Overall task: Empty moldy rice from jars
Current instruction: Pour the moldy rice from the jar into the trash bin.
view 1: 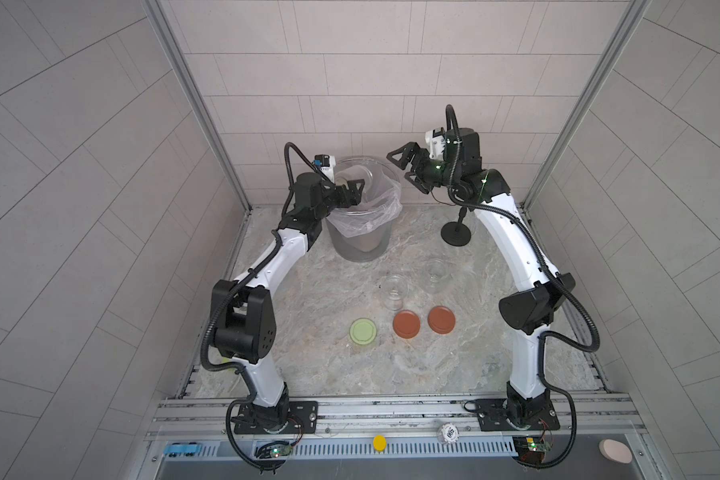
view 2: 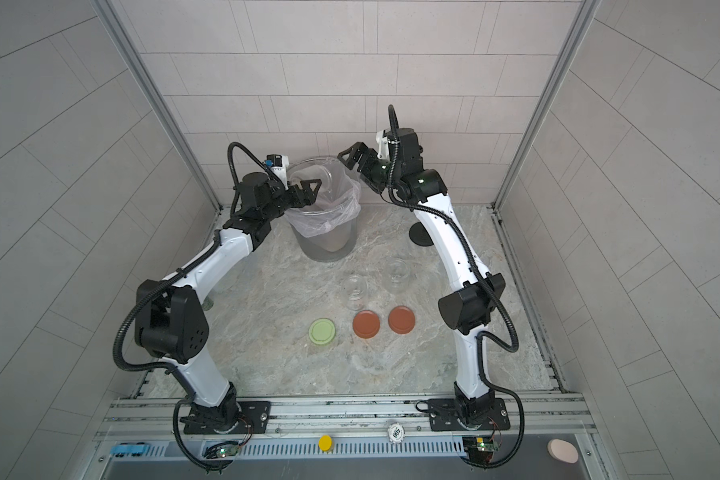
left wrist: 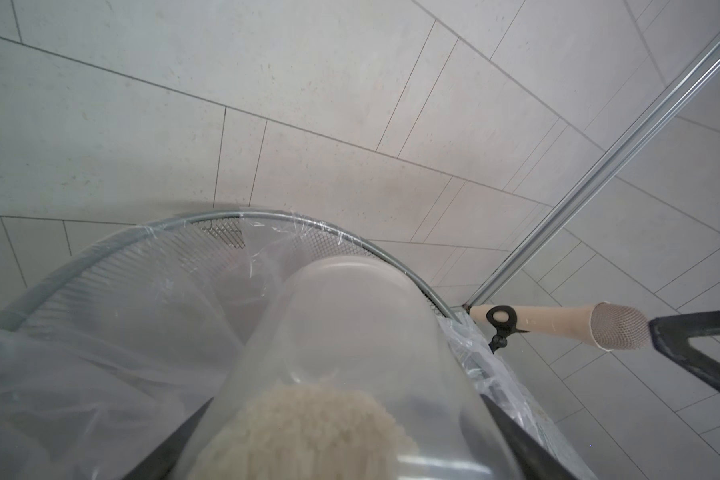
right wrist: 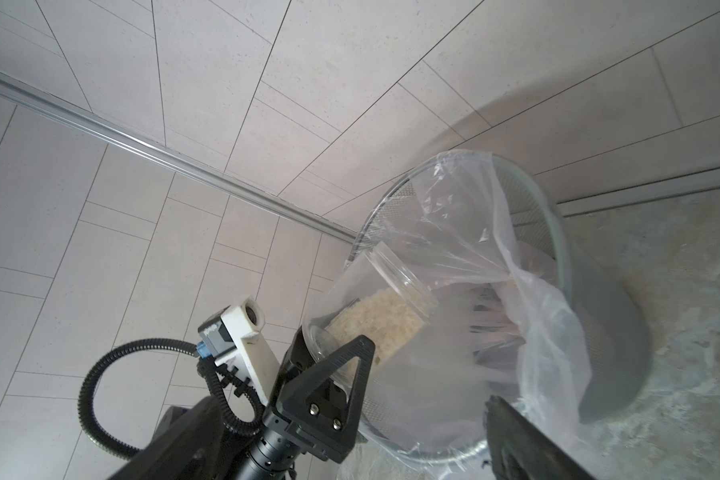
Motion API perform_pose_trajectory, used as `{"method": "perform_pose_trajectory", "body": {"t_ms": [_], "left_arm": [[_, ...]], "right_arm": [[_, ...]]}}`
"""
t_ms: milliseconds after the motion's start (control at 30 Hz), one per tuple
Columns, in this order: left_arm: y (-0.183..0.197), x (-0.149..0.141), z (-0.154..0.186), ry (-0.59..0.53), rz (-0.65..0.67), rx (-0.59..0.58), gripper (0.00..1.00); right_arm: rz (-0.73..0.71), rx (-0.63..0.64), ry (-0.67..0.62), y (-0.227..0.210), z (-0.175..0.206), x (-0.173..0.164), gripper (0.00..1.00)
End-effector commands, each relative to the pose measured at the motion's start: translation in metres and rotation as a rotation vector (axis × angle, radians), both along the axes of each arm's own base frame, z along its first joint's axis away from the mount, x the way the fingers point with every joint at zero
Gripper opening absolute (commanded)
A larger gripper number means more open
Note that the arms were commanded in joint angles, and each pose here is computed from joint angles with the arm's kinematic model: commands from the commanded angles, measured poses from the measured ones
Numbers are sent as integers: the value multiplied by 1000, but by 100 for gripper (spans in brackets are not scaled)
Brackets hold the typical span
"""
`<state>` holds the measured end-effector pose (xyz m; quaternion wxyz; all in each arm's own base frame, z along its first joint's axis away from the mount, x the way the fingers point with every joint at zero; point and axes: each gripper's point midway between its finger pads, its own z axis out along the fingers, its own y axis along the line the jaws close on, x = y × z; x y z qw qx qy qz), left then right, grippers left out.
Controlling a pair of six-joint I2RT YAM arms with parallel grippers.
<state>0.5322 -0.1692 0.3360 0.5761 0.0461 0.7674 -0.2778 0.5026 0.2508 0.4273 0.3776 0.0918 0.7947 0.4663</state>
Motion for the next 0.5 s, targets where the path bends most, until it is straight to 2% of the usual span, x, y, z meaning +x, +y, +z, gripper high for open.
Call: {"method": "perform_pose_trajectory", "body": {"t_ms": [0,267,467], "left_arm": [[3,-10,34,1,-11,69,0],[9,-11,18,165,-15,207,0],[-3,-11,-6,297,-87,322,0]], "right_arm": [[-34,-71,-35,-24,3,-11,99],[-35,-193,-5,-53,-37,-30,100],[-6,-278,-16,-61,-55,-46,99]]}}
